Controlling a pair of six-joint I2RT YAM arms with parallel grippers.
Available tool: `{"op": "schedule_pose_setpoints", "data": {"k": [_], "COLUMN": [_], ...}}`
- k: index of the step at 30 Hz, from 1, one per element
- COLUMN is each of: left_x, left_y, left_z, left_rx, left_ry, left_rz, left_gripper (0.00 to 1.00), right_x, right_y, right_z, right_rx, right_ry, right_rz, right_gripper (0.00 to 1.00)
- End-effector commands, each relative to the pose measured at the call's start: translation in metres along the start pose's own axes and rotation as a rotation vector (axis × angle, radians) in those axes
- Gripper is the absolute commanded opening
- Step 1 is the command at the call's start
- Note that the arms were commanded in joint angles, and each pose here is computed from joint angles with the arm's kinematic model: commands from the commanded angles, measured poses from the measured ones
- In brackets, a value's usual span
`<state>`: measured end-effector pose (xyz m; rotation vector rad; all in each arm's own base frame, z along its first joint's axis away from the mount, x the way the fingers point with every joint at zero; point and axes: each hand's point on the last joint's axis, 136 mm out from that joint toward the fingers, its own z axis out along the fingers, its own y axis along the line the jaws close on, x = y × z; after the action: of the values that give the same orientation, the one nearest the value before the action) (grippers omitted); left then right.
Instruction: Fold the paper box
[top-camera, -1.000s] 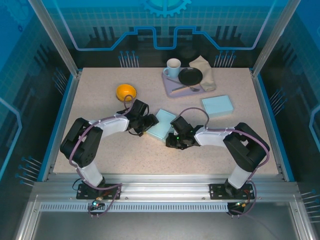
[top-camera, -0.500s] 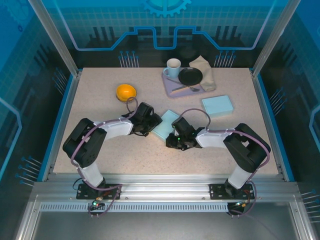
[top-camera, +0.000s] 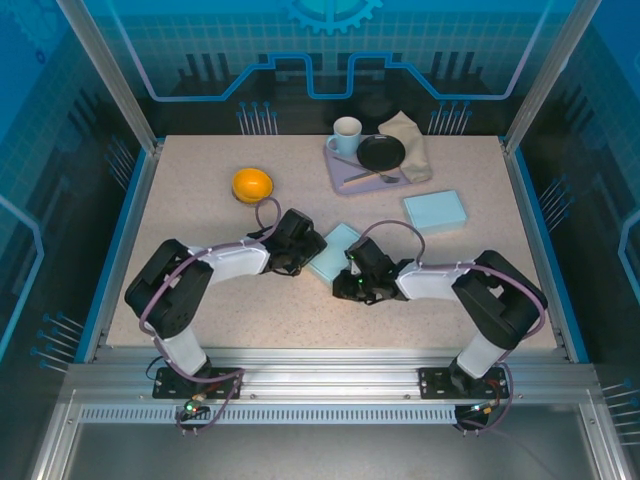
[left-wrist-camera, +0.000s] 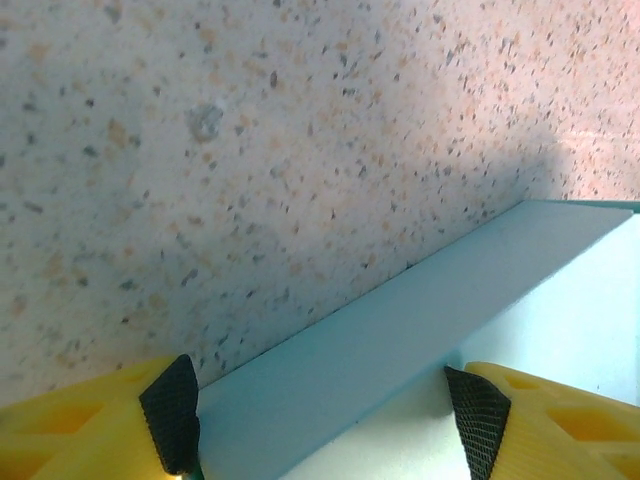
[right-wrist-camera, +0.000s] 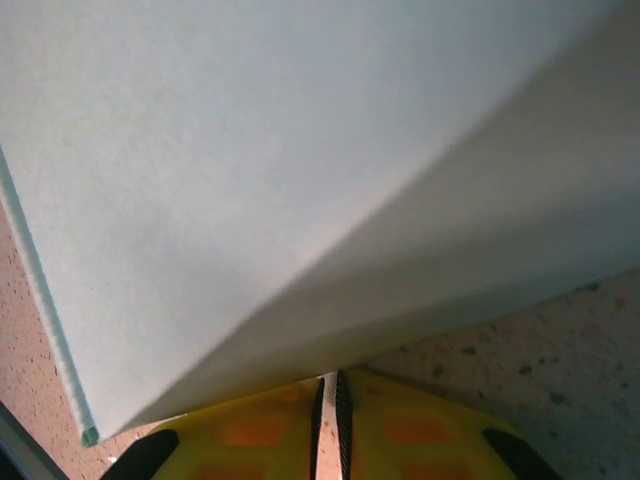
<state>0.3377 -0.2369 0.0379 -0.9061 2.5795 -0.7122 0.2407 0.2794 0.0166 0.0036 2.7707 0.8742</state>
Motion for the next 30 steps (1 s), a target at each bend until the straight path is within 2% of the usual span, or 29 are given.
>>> {"op": "schedule_pose_setpoints", "data": {"k": [1,13,19,24,30], "left_x": [0.076,0.031,0.018,-0.002,-0.031], "left_y": [0.023,0.030,0.034,0.012,-0.038], "left_z": [-0.015,-0.030,-0.039,-0.055,-0.061], "left_rx": [-0.087,-0.139,-0.148,-0.073,0.046], "left_ry": [0.308,0.205,0.175,0.132,0.087], "left_rz": [0.051,0.084,0.101,0.153,0.320], "left_gripper": [0.71,0.74,0.75,0.76,0.77], "right_x": [-0.053,-0.023,-0.016,-0.035,-0.082], "right_y": [0.057,0.000,-0.021,-0.037,-0.055], "right_z": [-0.026,-0.035,-0.051,-0.079,-0.104], "right_rx": [-0.188,0.064,0.119,0.140,0.116], "right_ry": [-0.224,-0.089,-0.071,-0.127,-0.225], "right_rz": [-0.099,-0.097,-0.090,-0.075,-0.003], "right_gripper": [0.17,0.20,0.21,0.19,0.07]}}
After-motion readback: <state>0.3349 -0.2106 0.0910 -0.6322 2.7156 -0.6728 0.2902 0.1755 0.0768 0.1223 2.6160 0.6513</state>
